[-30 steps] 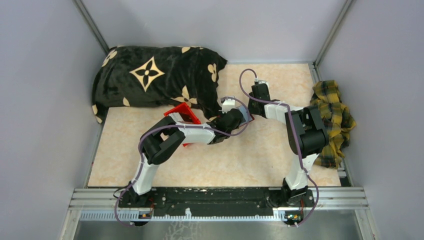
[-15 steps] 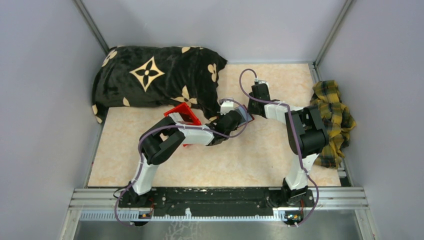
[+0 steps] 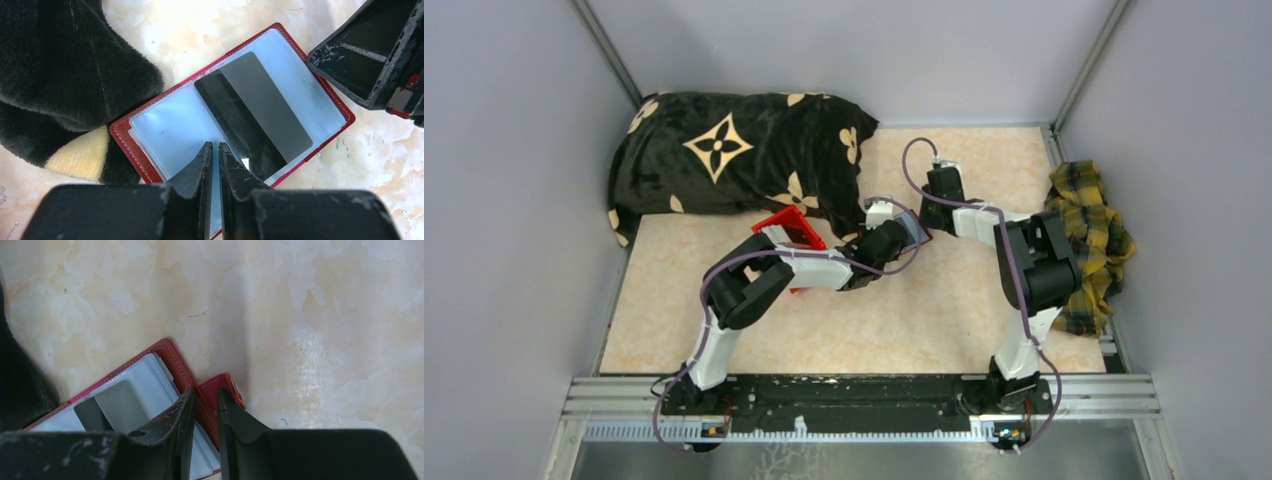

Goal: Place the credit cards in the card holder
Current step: Insert the credit card into the card holder.

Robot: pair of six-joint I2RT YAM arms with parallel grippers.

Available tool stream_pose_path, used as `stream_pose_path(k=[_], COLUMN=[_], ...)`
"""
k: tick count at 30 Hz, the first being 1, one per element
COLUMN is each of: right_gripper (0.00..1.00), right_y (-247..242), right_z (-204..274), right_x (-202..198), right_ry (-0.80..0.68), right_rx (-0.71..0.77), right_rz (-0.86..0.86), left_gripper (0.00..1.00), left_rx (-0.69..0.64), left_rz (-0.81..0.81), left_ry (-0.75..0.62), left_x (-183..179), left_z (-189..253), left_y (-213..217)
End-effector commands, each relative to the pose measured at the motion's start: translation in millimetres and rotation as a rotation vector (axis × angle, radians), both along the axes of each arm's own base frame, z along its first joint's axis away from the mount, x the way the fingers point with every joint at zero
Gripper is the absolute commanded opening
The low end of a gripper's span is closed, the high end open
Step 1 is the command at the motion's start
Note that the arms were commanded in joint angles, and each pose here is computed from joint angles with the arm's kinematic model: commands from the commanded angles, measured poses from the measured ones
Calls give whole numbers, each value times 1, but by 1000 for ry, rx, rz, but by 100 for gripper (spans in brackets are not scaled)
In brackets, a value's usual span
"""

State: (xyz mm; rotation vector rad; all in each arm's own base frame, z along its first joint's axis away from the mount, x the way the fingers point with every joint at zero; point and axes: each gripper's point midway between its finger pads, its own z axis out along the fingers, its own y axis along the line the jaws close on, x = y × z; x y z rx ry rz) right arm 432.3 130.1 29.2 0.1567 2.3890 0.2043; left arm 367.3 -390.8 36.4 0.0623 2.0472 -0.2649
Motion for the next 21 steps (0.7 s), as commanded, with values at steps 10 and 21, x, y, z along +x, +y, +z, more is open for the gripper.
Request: stream_pose_path(k=[10,21], right_gripper=[23,23], right_y=[7,9], right_z=[0,-3], right_x=[2,0], right_ry=[-4,1], right_rx=[19,15], right_rz=[24,30], left_gripper=[15,16], left_rx=[53,45], left_rz=[-51,-57], left_ry=[20,8], left_x=[5,10], left_z=[-9,-8], left_y=[-17,-24])
